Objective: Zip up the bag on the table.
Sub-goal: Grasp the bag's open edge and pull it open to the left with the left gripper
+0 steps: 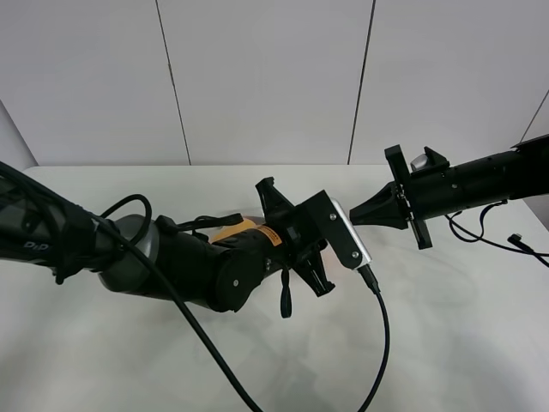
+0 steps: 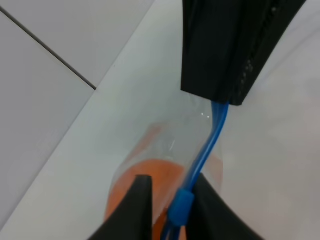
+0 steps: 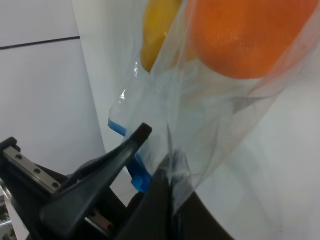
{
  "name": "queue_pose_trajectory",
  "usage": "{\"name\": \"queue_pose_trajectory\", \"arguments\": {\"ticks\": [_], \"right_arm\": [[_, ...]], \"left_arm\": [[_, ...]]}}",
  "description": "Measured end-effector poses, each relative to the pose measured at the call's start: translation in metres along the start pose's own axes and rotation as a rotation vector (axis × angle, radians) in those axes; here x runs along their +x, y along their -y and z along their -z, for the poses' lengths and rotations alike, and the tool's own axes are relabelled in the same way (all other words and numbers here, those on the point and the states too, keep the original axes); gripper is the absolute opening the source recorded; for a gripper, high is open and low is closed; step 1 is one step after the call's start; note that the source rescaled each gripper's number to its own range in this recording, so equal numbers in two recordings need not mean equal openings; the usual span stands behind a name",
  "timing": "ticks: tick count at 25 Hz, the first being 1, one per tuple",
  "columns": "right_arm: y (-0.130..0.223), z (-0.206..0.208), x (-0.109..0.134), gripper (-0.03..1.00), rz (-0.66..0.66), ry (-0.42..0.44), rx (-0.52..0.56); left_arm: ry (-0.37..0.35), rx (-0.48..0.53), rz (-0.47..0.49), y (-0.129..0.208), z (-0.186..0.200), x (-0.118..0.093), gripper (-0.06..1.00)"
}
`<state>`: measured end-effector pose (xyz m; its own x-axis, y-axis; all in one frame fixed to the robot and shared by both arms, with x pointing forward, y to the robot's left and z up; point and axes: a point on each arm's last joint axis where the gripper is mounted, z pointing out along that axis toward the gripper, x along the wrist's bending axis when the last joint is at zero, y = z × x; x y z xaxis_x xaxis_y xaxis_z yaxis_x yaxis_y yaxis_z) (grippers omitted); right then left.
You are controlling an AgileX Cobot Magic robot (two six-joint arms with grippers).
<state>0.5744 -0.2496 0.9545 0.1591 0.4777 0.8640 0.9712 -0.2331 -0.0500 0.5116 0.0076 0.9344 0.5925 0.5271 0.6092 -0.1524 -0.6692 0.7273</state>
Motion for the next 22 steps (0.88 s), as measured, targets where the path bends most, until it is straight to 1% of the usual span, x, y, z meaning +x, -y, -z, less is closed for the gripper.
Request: {"name": "queue_pose_trajectory", "arguments": {"ticks": [2, 4, 5, 11, 16, 19, 22], "right_arm": [[0.0, 0.0, 0.0, 0.0, -0.001, -0.002, -0.001], [0.0, 0.0, 0.0, 0.0, -0.002, -0.003, -0.002], [0.0, 0.0, 0.0, 0.0, -0.002, -0.004, -0.002], [0.0, 0.0, 0.0, 0.0, -0.002, -0.003, -0.003], [0.0, 0.0, 0.0, 0.0, -0.003, -0.004, -0.004], [-0.001, 0.0, 0.001, 0.0, -0.005, -0.008, -0.006], [-0.002, 0.0, 0.001, 0.0, -0.007, -0.009, -0.016]], "left_arm": [[0.001, -0.001, 0.0, 0.0, 0.0, 0.0, 0.11], [0.003, -0.001, -0.001, -0.001, 0.0, -0.001, 0.02], [0.004, 0.0, -0.002, 0.0, 0.0, -0.001, 0.0], [0.004, 0.0, -0.032, 0.0, 0.0, -0.001, 0.0], [-0.001, -0.002, -0.078, 0.0, 0.0, 0.0, 0.0], [-0.022, 0.006, -0.107, 0.002, -0.001, 0.005, 0.0], [-0.048, 0.019, -0.158, 0.01, 0.001, 0.008, 0.0]]}}
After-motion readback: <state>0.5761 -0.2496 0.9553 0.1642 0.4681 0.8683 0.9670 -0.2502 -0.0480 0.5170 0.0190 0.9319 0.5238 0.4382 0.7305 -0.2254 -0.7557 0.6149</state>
